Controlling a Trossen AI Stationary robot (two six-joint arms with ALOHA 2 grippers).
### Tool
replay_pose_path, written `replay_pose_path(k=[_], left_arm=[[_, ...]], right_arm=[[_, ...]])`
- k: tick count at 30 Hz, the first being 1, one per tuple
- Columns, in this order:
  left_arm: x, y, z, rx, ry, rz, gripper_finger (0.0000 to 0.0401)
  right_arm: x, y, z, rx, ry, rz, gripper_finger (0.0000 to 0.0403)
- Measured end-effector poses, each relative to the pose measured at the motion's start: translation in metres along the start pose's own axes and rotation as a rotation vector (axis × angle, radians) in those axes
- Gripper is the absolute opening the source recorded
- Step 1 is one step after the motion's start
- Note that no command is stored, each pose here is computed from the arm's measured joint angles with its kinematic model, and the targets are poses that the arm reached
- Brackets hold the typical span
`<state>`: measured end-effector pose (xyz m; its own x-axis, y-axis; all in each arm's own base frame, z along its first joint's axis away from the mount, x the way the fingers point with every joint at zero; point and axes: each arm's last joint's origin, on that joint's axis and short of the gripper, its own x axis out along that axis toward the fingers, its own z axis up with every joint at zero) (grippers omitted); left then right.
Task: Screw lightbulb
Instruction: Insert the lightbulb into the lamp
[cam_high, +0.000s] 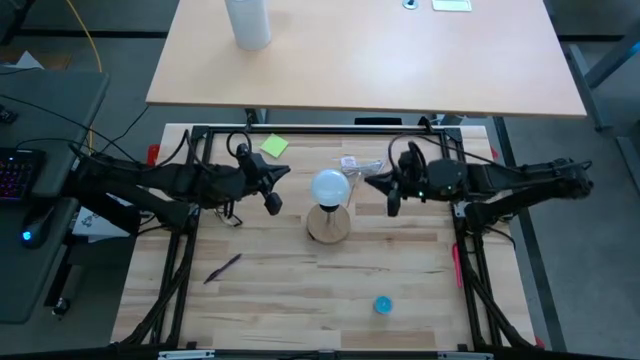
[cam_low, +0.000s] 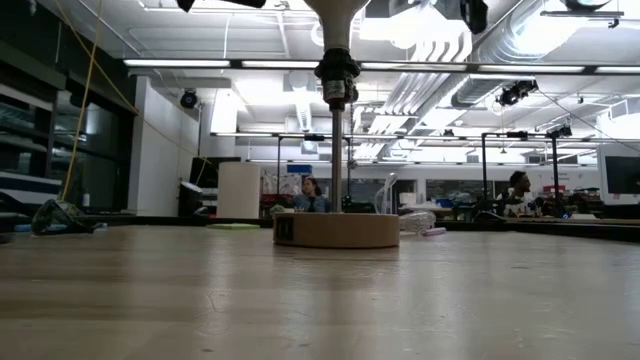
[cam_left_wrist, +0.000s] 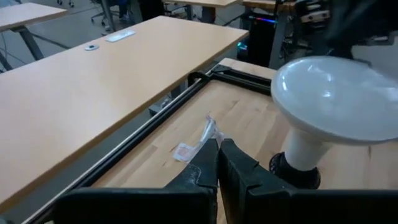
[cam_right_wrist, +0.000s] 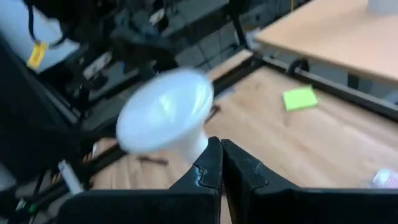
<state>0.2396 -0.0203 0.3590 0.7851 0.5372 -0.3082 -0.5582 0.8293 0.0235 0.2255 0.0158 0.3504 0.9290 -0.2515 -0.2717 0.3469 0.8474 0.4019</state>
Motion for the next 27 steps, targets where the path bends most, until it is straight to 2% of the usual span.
replay_pose_path(k=[5,16,22,27], left_arm=[[0.000,-0.002,0.003,0.019,-0.016,-0.064,0.0000],[-0.011,0.000,0.008,-0.016,-0.043,-0.101,0.0000],[-0.028,-0.011,0.007,-0.012,-0.045,-0.258,0.0000],[-0.038,-0.041,0.003,-0.055,-0.067,-0.383,0.0000]], right_arm=[[0.004,-0.009,0.009,-0.019,-0.031,0.002,0.0000],[0.006,-0.016,0.012,-0.034,-0.025,0.005,0.0000],[0.008,-0.019,0.017,-0.020,-0.055,-0.002,0.0000],[0.017,-0.026,0.024,0.003,-0.089,0.016,0.0000]])
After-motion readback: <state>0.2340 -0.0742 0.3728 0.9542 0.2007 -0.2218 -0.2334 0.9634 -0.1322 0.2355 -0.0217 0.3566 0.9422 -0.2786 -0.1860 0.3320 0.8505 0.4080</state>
